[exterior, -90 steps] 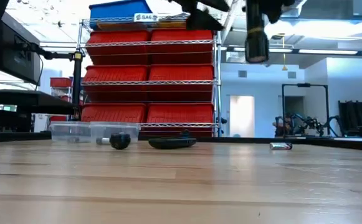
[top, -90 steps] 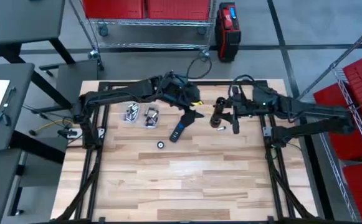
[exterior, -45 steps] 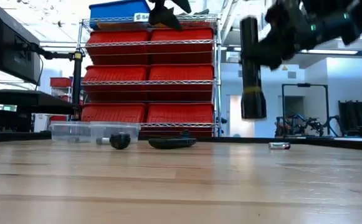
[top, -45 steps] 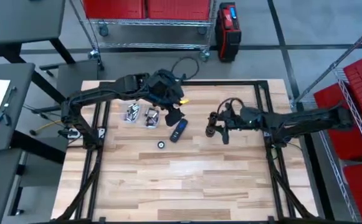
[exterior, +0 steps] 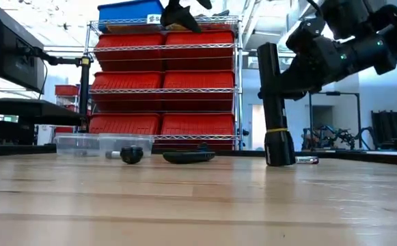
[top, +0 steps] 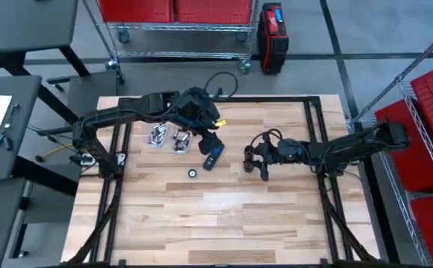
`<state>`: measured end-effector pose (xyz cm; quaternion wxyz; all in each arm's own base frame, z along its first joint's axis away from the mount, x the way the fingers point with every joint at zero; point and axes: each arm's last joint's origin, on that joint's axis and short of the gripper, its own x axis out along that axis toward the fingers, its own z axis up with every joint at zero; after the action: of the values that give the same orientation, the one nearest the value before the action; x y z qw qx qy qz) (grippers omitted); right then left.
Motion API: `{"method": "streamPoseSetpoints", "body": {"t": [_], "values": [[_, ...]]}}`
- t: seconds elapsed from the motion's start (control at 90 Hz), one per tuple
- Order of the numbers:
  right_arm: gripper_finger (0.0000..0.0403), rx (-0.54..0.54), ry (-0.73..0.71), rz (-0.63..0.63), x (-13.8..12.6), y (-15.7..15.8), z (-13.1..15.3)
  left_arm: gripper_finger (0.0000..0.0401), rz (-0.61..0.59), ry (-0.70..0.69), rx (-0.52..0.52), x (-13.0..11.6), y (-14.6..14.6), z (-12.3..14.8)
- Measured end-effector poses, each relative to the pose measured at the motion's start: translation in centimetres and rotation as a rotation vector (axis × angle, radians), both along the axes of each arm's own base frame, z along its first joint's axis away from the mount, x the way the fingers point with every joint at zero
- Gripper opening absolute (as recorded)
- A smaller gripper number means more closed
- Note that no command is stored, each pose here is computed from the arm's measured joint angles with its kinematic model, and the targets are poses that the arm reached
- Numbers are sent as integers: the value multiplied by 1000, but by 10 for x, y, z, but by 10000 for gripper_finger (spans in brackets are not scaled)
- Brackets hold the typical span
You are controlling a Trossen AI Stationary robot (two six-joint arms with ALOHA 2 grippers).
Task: Insert battery
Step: Close the flashlight battery compartment
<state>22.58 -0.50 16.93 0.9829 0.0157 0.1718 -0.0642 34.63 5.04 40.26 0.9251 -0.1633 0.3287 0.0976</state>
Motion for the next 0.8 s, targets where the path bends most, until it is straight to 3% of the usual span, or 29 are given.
{"method": "streamPoseSetpoints", "body": {"t": [0.111, 0.256, 0.344, 0.8], "values": [[148, 1, 1, 3, -2, 0, 2, 283, -1, 0, -3, 0, -1, 0], [237, 7, -5, 6, -6, 0, 5, 283, 1, -1, -3, 0, -1, 0], [269, 7, -39, 7, -7, 1, 11, 283, 1, -1, -3, 0, -1, 0], [280, -6, -154, 1, -24, -1, 39, 283, -10, 1, 13, 0, 0, 0]]}}
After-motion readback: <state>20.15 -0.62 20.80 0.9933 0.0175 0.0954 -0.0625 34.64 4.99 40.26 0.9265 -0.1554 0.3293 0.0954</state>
